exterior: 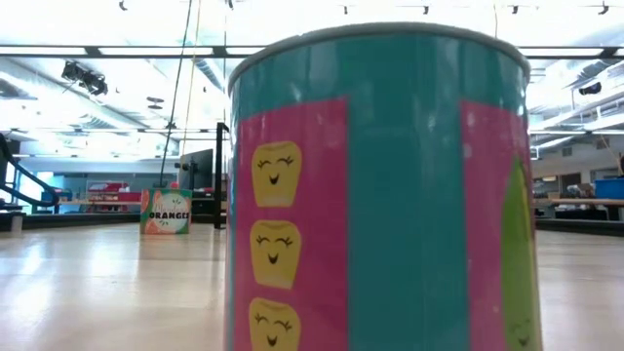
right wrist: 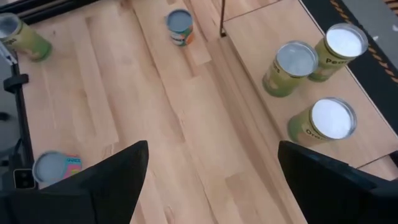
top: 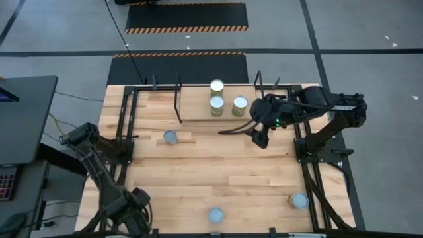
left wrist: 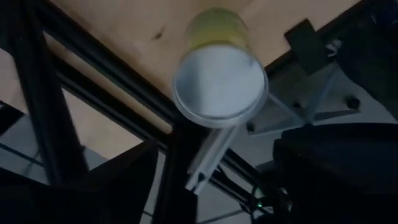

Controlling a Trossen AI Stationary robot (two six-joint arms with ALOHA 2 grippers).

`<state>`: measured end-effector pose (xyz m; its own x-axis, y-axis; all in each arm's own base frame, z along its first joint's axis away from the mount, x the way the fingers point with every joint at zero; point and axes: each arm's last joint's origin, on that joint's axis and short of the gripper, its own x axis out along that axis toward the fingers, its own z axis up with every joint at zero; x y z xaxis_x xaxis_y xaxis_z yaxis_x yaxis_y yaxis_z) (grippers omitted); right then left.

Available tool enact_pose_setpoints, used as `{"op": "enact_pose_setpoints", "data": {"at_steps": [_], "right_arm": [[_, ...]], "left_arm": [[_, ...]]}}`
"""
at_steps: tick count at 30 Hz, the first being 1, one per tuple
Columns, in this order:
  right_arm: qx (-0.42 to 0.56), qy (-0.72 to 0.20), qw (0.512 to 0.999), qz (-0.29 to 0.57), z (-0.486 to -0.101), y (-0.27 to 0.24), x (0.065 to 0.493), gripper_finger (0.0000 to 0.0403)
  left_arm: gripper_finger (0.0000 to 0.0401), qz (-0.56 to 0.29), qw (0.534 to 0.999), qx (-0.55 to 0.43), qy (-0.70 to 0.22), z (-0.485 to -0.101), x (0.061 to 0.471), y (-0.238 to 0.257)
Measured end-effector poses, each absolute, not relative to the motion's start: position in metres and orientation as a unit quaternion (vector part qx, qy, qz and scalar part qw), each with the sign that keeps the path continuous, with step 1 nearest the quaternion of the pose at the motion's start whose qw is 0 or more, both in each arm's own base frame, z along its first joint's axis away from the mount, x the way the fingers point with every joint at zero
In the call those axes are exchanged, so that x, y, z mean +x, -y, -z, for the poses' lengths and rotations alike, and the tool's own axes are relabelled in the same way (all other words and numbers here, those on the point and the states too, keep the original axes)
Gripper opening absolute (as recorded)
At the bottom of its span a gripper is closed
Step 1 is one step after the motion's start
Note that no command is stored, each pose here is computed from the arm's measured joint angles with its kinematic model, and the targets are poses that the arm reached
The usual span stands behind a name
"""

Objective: Pick and place cans onto a shelf
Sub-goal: Put the large canned oranges on the shelf aligned with the other large canned oranges

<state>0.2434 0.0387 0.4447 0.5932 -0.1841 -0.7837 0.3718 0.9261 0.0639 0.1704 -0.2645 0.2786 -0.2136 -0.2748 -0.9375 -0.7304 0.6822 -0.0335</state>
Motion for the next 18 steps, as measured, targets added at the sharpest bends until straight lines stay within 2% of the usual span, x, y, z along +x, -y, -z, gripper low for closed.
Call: {"op": "enact_pose_setpoints", "data": {"at_steps": [9,13,18], "right_arm": [[0.107,-0.406,0.891,0.173,-0.446,-0.041,0.244,0.0366],[0.109,-0.399,0.894,0.174,-0.447,-0.040,0.245,0.0366],[0.109,-0.394,0.896,0.177,-0.448,-0.037,0.247,0.0366]], "left_arm": [[0.0318,-0.187,0.508,-0.374,-0.753,-0.281,0.168,0.278],[0.0318,-0.164,0.521,-0.364,-0.755,-0.281,0.169,0.278],[0.0308,-0.142,0.564,-0.326,-0.745,-0.280,0.168,0.276]]}}
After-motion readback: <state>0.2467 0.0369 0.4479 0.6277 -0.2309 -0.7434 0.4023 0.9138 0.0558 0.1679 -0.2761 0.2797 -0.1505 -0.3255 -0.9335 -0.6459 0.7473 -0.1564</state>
